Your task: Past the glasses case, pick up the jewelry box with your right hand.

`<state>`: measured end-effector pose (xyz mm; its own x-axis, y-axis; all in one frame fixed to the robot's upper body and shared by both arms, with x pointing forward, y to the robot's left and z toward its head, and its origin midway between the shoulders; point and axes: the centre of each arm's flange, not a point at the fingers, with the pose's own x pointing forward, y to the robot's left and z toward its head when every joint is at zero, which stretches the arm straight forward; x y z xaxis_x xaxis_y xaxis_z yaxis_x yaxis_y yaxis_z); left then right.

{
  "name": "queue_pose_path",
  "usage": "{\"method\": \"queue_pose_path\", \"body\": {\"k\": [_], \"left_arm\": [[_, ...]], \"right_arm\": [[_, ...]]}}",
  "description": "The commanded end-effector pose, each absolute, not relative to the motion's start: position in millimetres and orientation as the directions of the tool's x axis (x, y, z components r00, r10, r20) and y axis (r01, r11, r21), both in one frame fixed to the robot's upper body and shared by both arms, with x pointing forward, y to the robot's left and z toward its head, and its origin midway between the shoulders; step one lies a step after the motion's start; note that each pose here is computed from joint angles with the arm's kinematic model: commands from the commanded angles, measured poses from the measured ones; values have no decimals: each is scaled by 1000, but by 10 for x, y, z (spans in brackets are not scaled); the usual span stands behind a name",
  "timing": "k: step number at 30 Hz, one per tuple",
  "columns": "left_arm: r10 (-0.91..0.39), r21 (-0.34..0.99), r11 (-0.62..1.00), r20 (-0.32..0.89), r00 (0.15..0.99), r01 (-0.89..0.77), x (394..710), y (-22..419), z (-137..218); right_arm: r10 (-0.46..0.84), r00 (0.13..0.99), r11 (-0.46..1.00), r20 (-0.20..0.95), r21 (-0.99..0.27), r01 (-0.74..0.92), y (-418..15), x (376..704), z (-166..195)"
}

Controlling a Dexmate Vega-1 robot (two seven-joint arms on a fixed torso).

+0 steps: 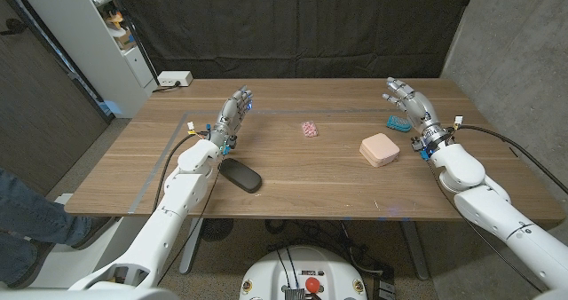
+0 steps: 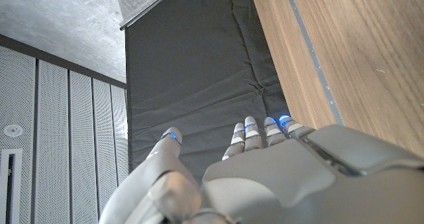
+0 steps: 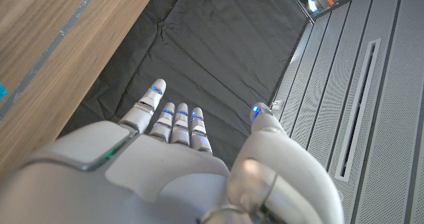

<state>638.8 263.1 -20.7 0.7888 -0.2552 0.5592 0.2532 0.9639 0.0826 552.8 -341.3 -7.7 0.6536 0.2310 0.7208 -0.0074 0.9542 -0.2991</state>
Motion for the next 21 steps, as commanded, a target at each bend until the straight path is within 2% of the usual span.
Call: {"method": "queue_pose_path", "body": {"k": [1,21], "left_arm": [[-256,84,964,561,788,253,6390,2643,-207],[-262,88,962,562,785,258,6403,2652,-190]], "right_arm": [[236,642,942,729,-335,34,-3435,5441,-71],[250,623,897,741,-419,138,-3445,5306,-47]]}}
